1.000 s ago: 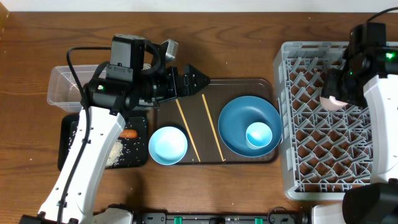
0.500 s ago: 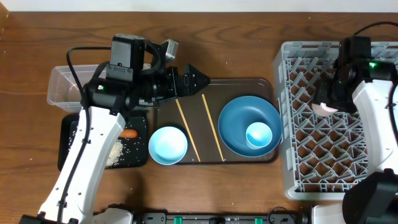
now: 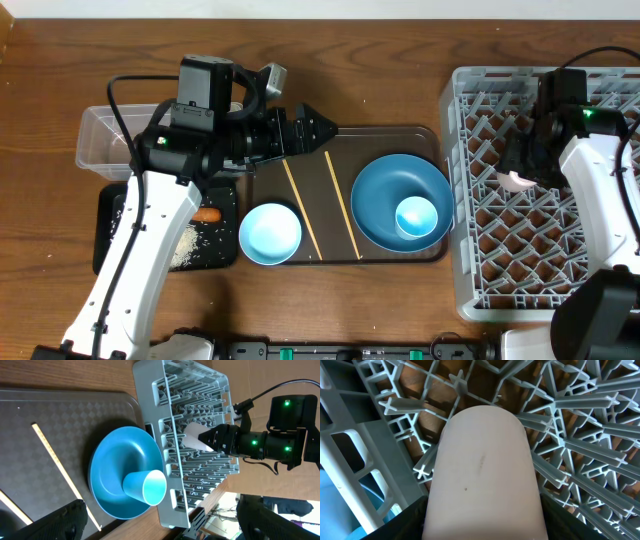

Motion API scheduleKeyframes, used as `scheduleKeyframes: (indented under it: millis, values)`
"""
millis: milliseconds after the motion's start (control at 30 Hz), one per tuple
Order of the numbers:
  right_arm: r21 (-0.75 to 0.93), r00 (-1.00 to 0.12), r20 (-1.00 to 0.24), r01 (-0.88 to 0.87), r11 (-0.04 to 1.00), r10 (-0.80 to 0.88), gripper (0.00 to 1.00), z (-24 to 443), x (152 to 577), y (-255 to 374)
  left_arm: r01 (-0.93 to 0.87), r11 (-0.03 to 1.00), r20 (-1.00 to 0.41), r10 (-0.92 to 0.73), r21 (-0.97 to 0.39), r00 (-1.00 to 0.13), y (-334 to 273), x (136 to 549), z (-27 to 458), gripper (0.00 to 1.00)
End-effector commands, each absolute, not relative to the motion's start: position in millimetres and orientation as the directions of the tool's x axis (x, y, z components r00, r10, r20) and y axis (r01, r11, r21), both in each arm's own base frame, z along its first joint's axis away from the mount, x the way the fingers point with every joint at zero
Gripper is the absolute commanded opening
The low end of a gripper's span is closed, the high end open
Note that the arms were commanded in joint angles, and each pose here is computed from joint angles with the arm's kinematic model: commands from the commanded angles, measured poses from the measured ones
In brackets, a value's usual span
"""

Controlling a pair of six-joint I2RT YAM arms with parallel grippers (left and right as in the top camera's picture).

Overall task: Sort waste into correct bins and load items into the dishwasher rack
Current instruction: 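Lower the pink cup into the dish rack with the right gripper, then move the left gripper down to the cyan cup on the blue plate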

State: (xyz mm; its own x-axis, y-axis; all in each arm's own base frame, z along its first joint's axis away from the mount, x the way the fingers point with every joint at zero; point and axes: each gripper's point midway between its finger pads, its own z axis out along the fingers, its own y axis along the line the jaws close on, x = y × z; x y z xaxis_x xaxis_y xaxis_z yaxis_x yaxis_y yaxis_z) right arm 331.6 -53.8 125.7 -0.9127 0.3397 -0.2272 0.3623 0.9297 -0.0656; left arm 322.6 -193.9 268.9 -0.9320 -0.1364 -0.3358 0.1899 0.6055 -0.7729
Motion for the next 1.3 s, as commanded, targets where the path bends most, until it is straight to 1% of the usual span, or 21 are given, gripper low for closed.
scheduleKeyframes:
  millis: [0,33,133,200,233,433,533,667,767,833,933,1067,1200,1267]
  values:
    - [-0.063,-0.908,-0.221,0.377,0.924,0.355,0.55,123.1,329.5,-53.5,0.189,0.615,-0.340,-0.137,-0.765,-0.930,-192.0,325.1,266.0,0.98]
    - [-0.064,-0.909,-0.220,0.377,0.924,0.355,0.65,123.1,329.4,-53.5,0.189,0.615,-0.340,-0.137,-0.765,-0.930,-191.9,325.1,266.0,0.98]
    - [-0.064,-0.909,-0.219,0.376,0.924,0.355,0.86,123.0,329.3,-53.4,0.189,0.615,-0.340,-0.137,-0.765,-0.930,-192.0,325.1,266.0,0.98]
    - [-0.056,-0.909,-0.218,0.374,0.926,0.355,0.96,122.9,329.5,-52.1,0.189,0.615,-0.340,-0.137,-0.765,-0.930,-192.0,325.1,266.0,0.98]
    - [-0.044,-0.910,-0.215,0.373,0.927,0.355,0.99,122.8,329.9,-50.0,0.189,0.615,-0.340,-0.137,-0.765,-0.930,-192.0,325.1,266.0,0.98]
    - [-0.026,-0.910,-0.215,0.369,0.929,0.356,0.99,127.3,331.5,-47.2,0.189,0.615,-0.340,-0.137,-0.765,-0.930,-191.9,325.1,266.0,0.98]
    - [0.000,-0.912,-0.209,0.361,0.933,0.353,0.99,145.5,332.3,-42.3,0.189,0.615,-0.340,-0.137,-0.765,-0.930,-191.9,325.1,266.0,0.98]
    - [0.049,-0.931,-0.194,0.304,0.951,0.308,0.99,178.6,329.6,-31.3,0.189,0.615,-0.340,-0.137,-0.765,-0.930,-191.9,325.1,266.0,0.98]
    - [0.118,-0.952,-0.172,0.236,0.965,0.254,0.99,195.9,324.5,-16.2,0.189,0.615,-0.340,-0.137,-0.765,-0.930,-191.9,325.2,265.9,0.98]
    - [0.193,-0.962,-0.150,0.197,0.961,0.227,0.99,202.4,321.0,-1.5,0.189,0.615,-0.340,-0.137,-0.765,-0.930,-192.0,325.1,266.0,0.98]
    - [0.276,-0.968,-0.112,0.186,0.943,0.223,0.99,204.7,315.4,14.2,0.189,0.615,-0.340,-0.137,-0.765,-0.930,-192.0,325.1,266.0,0.98]
    - [0.277,-0.969,-0.105,0.186,0.943,0.222,0.99,204.4,313.8,14.7,0.189,0.615,-0.340,-0.137,-0.765,-0.930,-192.0,325.1,266.0,0.98]
    - [0.260,-0.982,-0.098,0.131,0.957,0.161,0.99,203.3,307.6,13.6,0.189,0.615,-0.340,-0.137,-0.765,-0.930,-191.9,325.1,266.0,0.98]
    - [0.250,-0.983,-0.089,0.133,0.959,0.160,0.99,202.6,304.9,12.3,0.191,0.614,-0.342,-0.137,-0.766,-0.930,-192.2,325.4,266.5,0.98]
